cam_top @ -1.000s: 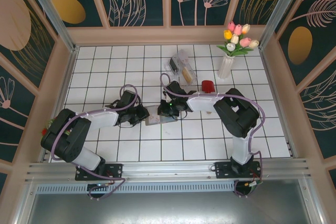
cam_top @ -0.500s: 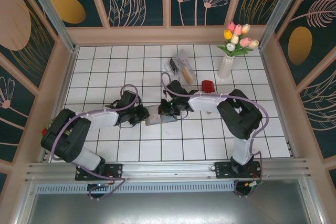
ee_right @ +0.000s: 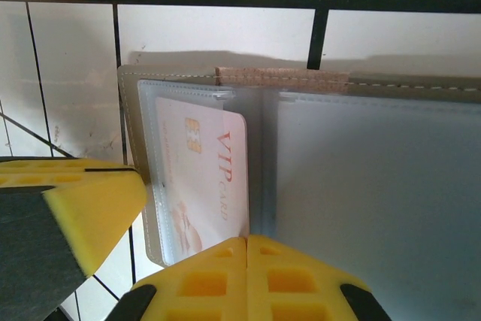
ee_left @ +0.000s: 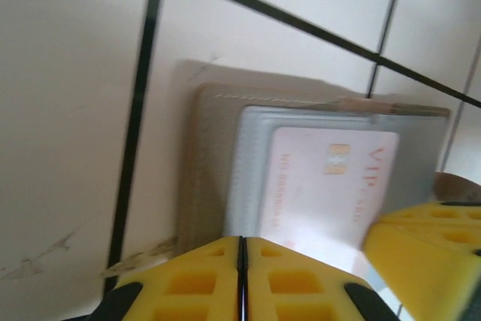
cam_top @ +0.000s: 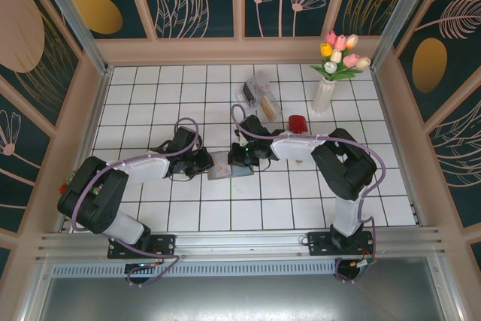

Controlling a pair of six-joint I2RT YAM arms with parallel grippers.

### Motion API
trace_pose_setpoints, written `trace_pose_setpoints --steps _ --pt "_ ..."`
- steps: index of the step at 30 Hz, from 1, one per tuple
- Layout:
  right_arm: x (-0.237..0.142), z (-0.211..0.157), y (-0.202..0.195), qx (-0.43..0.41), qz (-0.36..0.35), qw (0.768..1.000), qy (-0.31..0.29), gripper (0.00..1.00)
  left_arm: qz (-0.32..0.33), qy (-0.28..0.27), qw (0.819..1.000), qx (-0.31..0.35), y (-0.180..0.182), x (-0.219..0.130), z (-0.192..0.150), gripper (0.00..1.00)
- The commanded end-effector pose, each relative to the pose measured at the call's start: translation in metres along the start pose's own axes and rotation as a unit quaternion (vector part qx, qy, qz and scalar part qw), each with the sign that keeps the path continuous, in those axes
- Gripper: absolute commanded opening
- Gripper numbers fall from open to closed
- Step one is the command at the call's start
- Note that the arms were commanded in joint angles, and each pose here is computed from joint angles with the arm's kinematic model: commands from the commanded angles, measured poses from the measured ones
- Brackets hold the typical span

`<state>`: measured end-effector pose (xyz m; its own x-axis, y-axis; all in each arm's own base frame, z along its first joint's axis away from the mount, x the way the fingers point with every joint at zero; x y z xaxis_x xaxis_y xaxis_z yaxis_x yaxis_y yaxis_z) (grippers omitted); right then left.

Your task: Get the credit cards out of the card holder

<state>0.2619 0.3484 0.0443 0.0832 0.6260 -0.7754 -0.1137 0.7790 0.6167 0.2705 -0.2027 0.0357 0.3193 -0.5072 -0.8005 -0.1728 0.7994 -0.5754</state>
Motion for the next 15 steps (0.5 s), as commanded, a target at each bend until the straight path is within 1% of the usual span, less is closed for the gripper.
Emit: trace_pose_setpoints --steps 1,5,12,15 --pt "0.003 -0.004 -0.006 -0.005 -0.002 1.0 0.01 0.06 -0.043 -0.006 0.999 0.028 -0.028 -0.008 0.009 0.08" --pt "0.003 -0.004 -0.005 -0.004 -0.001 1.0 0.009 0.05 -0.042 -0.002 0.999 0.023 -0.027 -0.003 0.009 0.06" --pt "0.002 -0.003 -0.005 -0.003 0.0 1.0 0.008 0.05 -0.021 0.032 0.999 0.013 -0.009 0.013 -0.005 0.0" --pt "0.001 -0.003 -0.005 -0.003 0.0 1.0 0.008 0.05 -0.008 0.035 0.999 0.016 -0.002 0.014 -0.008 0.0"
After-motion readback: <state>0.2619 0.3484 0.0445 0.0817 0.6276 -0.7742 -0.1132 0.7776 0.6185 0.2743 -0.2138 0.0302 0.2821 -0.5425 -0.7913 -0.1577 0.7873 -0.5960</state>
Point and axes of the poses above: each hand's point on the last joint's axis, 136 mm out from that joint toward the fingers, its own x axis out along the fingers, its own y axis along the line the jaws close on, z = x × y, the point moved 1 cm from there along -x, back along the fingers, and after that the axes turned 2 degrees about x, right-handed, at the moved point
